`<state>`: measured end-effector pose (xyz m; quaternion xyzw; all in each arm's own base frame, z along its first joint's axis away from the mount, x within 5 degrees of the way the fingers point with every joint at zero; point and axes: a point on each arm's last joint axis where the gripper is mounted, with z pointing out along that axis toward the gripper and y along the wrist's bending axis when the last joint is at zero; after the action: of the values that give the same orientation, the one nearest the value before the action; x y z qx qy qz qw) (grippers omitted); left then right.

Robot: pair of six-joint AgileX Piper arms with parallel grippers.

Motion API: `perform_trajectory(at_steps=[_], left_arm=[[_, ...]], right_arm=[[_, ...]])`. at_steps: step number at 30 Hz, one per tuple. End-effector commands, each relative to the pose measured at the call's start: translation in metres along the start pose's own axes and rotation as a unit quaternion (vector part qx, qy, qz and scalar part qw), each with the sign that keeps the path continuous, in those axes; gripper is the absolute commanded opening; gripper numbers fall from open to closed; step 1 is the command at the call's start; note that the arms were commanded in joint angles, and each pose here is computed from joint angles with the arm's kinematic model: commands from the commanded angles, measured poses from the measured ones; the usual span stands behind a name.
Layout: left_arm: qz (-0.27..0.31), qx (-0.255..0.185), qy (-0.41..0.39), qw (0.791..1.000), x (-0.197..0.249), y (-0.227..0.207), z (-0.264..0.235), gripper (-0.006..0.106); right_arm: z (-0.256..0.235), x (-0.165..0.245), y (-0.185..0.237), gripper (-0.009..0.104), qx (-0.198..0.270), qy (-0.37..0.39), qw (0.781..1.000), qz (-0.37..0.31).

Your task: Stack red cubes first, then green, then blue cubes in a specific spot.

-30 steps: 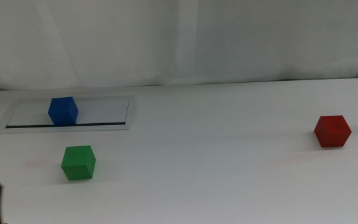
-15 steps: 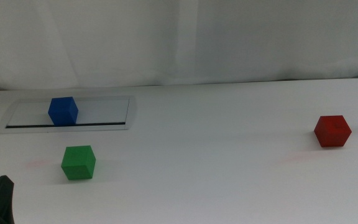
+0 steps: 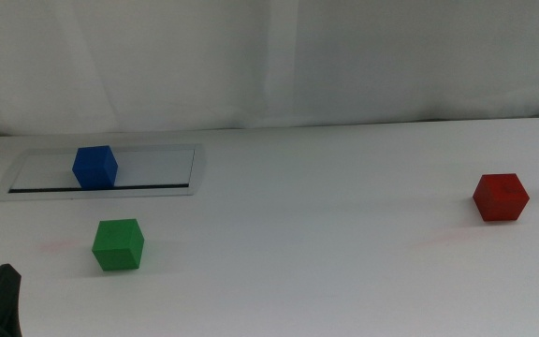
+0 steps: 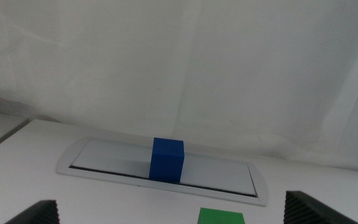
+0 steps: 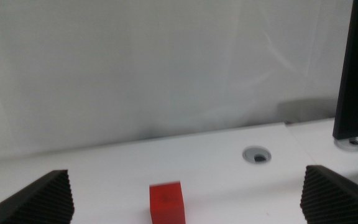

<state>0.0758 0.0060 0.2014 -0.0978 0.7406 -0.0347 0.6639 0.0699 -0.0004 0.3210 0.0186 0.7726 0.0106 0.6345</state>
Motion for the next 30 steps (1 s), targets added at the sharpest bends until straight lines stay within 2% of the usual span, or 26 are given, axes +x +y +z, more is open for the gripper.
perform_trajectory(at_steps=[1,7,12,17,21,30], left_arm=[[-0.010,-0.004,0.016,1.000,0.013,0.003,0.000,0.092],[-0.010,-0.004,0.016,1.000,0.013,0.003,0.000,0.092],[-0.009,-0.004,0.016,1.000,0.013,0.003,0.000,0.091],[-0.009,-0.004,0.016,1.000,0.013,0.003,0.000,0.091],[-0.008,-0.004,0.016,1.000,0.013,0.003,0.000,0.091],[-0.007,-0.004,0.016,1.000,0.013,0.003,0.000,0.091]], right_arm=[[0.007,-0.013,-0.001,0.103,0.009,0.042,0.999,-0.012],[0.041,-0.040,0.000,0.103,0.010,0.136,0.990,-0.026],[0.090,-0.052,0.001,0.103,0.006,0.240,0.970,-0.023],[0.138,-0.061,0.006,0.103,-0.032,0.295,0.954,-0.037],[0.174,-0.060,0.009,0.103,-0.055,0.328,0.942,-0.042],[0.230,-0.030,0.008,0.103,-0.061,0.399,0.914,-0.045]])
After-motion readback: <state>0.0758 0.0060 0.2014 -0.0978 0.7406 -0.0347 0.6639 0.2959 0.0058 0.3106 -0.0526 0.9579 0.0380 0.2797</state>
